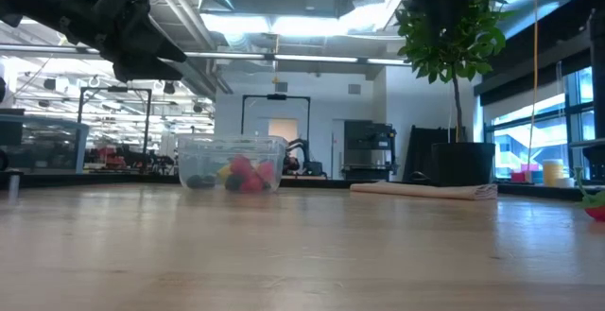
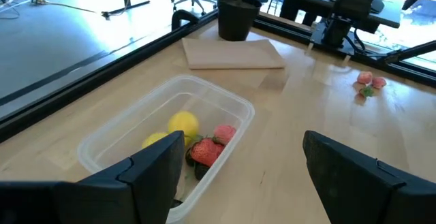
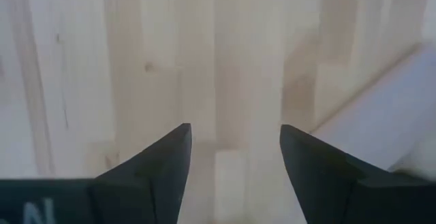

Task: Pick and placing Produce into tupperware
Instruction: Put the red strawberry into the transparent bin

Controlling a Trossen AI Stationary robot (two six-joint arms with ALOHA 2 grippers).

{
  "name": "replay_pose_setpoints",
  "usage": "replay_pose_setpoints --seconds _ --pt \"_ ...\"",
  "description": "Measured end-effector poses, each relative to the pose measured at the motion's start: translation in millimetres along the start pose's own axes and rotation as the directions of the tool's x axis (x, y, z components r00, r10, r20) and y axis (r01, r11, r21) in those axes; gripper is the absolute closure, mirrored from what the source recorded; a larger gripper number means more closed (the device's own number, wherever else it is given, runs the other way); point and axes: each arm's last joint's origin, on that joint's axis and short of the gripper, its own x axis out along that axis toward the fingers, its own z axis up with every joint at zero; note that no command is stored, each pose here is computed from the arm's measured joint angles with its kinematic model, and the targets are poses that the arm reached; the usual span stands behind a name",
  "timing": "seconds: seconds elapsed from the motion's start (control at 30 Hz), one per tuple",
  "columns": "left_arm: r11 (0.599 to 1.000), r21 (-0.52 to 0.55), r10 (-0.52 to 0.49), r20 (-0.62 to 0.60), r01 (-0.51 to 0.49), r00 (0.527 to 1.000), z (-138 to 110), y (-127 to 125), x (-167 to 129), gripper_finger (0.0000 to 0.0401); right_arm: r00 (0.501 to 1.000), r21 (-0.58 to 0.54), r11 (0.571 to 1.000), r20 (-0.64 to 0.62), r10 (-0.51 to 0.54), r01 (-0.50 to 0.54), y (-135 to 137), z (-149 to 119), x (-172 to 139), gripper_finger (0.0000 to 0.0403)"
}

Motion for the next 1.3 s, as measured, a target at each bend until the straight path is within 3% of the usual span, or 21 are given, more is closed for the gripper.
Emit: replay_pose_setpoints --seconds 0.3,0.43,0.57,0.77,1.13,1.3 --pt "1.0 0.0 0.0 0.0 0.0 1.0 0 0 0 0.011 1.0 0.172 0.985 -0.013 0.016 -0.013 11 -90 36 0.0174" --pt "1.0 0.001 0.0 0.0 0.0 1.0 0 0 0 0.011 0.997 0.116 0.991 -0.013 0.071 -0.069 25 -112 63 0.0173" --pt "1.0 0.001 0.001 0.001 -0.001 1.0 0 0 0 0.011 0.987 0.034 0.987 -0.026 0.156 -0.155 43 -124 94 0.0173" --pt "1.0 0.001 0.001 0.0 -0.001 1.0 0 0 0 0.011 0.979 0.021 0.978 0.01 0.205 -0.205 61 -133 131 0.0173" --pt "1.0 0.001 0.001 0.0 -0.001 1.0 0 0 0 0.011 0.985 0.021 0.988 -0.066 0.157 -0.155 65 -134 159 0.0173" --pt "1.0 0.001 0.001 0.0 -0.001 1.0 0 0 0 0.011 0.99 0.015 0.996 -0.109 0.088 -0.086 66 -134 173 0.0173"
